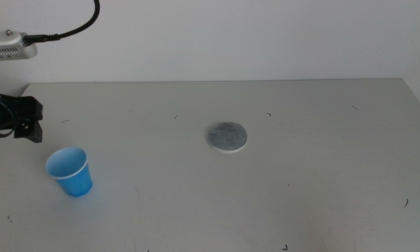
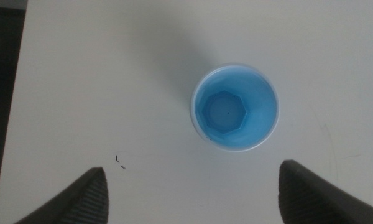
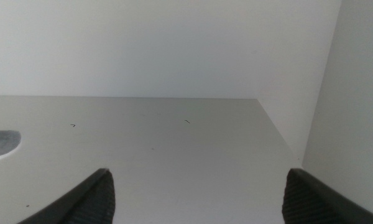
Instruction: Place an empty cup on a cup mat.
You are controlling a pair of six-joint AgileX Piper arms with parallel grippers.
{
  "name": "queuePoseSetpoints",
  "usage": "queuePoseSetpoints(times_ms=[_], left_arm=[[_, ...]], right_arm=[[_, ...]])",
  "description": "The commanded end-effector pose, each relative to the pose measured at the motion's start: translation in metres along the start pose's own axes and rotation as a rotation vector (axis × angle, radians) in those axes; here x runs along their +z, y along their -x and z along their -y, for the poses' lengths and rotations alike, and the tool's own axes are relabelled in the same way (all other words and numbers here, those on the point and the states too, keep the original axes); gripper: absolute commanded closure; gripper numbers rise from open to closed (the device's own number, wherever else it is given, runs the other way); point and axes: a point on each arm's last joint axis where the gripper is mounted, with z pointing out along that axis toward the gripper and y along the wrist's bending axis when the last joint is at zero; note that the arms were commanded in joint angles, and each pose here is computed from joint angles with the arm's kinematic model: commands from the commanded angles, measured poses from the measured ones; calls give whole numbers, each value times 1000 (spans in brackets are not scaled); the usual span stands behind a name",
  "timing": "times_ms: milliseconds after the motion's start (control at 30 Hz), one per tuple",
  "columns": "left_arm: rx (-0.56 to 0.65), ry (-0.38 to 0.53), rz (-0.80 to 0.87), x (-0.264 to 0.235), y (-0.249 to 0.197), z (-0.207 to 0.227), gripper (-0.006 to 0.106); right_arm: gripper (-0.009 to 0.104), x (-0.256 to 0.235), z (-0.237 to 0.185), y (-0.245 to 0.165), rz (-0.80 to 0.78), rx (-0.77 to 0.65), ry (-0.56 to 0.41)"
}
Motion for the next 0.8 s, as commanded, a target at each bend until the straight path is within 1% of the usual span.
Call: queuePoseSetpoints(times_ms=[0, 200, 333, 400, 467, 633, 767], left_arm=[[-18, -14, 78, -11, 10, 1, -5], [-6, 1, 83, -8, 12, 0, -5], [-1, -35, 99, -6, 15, 3, -5], [4, -32, 75, -1, 17, 3, -5], [-18, -29, 31, 8, 20, -1, -5], [-27, -73, -55, 35, 27, -7, -5], [-17, -60, -78, 58, 31, -11, -5]], right_arm=[[1, -3, 0, 12, 109, -17, 2], [1, -3, 0, 12, 109, -17, 2], [1, -3, 0, 12, 109, -17, 2], [1, -3, 0, 12, 109, -17, 2], [1, -3, 0, 12, 109, -17, 2], [1, -3, 0, 12, 109, -17, 2], [1, -3, 0, 12, 109, -17, 2]])
